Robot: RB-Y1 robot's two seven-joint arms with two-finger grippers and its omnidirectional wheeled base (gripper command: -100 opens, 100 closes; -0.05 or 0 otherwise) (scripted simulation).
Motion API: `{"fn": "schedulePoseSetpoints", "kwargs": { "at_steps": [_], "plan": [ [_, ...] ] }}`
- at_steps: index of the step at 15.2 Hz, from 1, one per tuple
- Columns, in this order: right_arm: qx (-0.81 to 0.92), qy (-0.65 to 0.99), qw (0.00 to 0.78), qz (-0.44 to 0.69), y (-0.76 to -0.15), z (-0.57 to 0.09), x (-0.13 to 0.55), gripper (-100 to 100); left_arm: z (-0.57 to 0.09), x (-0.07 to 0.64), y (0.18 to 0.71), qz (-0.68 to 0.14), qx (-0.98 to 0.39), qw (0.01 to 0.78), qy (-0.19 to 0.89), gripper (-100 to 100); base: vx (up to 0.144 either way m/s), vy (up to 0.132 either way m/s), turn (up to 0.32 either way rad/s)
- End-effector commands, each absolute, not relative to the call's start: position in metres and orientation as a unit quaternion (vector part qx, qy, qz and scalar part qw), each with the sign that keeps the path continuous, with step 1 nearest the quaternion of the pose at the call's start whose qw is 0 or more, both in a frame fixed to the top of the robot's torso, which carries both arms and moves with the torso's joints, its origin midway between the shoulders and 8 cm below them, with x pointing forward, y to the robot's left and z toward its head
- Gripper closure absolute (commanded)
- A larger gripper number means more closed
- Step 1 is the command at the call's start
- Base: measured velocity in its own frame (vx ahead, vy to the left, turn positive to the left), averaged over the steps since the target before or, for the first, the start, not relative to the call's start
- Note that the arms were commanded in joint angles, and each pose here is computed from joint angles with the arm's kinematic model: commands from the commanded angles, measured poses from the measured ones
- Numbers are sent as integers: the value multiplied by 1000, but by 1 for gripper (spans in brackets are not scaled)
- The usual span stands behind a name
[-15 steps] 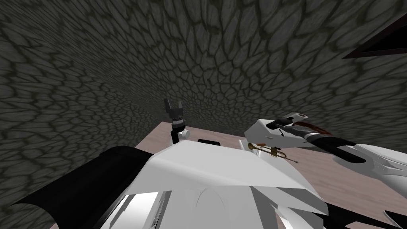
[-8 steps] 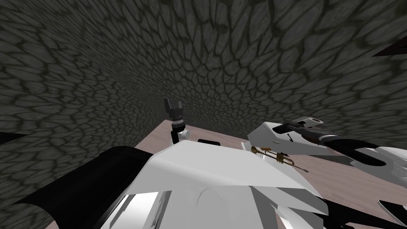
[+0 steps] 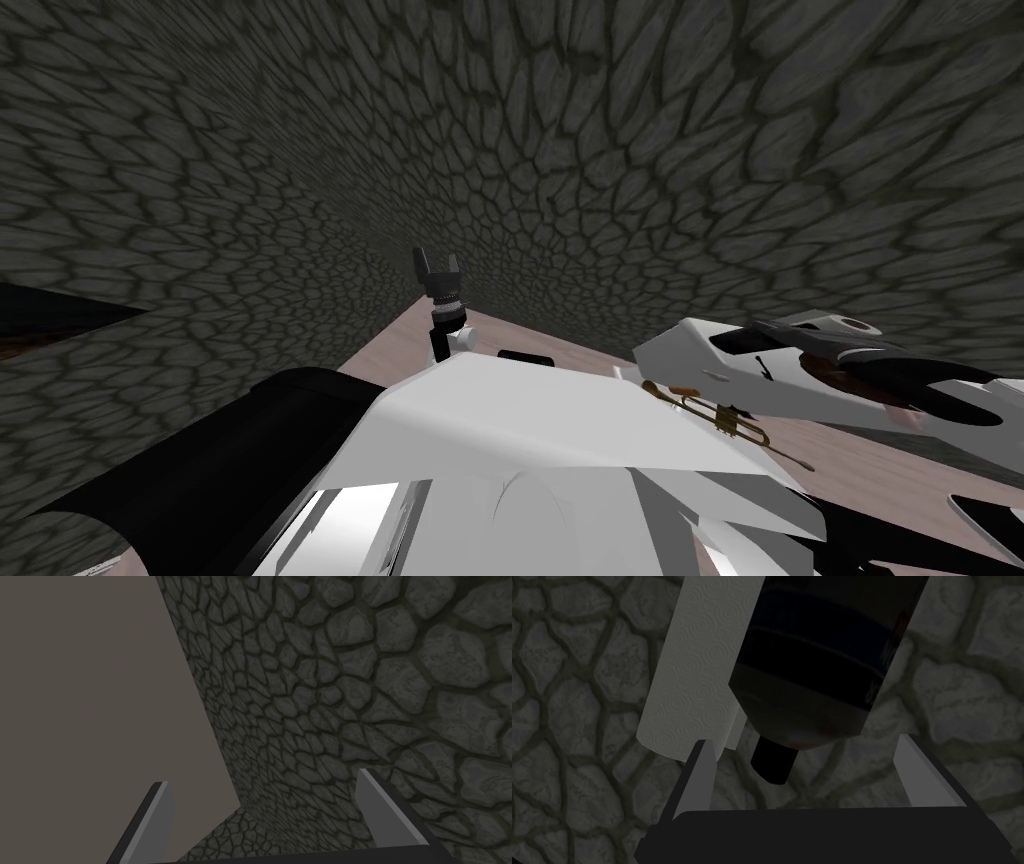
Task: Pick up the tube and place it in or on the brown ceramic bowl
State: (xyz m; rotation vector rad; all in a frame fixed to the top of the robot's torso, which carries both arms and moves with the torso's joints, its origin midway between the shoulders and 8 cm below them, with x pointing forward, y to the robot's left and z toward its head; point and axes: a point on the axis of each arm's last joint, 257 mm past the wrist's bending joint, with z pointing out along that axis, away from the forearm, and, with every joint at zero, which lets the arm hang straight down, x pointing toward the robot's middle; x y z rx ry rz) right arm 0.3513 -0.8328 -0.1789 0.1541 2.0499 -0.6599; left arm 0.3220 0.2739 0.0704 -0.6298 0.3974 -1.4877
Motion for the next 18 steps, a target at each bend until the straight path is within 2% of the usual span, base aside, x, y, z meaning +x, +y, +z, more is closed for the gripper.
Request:
{"fn": "schedulePoseSetpoints", "kwargs": {
  "at_steps": [1, 3, 4, 10, 18],
  "plan": [
    [65, 837, 470, -272, -836, -178, 350, -100, 70, 322, 274, -661, -280, 674, 177, 0, 2, 7, 25],
    [65, 837, 471, -272, -835, -178, 350, -100, 70, 322, 274, -661, -280, 674, 177, 0, 0, 0, 0],
    [65, 837, 471, -272, -835, -178, 350, 100, 70, 322, 274, -661, -280, 674, 177, 0, 0, 0, 0],
    [62, 835, 475, -271, -839, -162, 350, 100, 70, 322, 274, -661, -280, 674, 177, 0, 1, -5, -8],
    [47, 833, 482, -268, -846, -113, 350, 100, 70, 322, 274, -661, -280, 674, 177, 0, 11, -78, -49]
  ]
}}
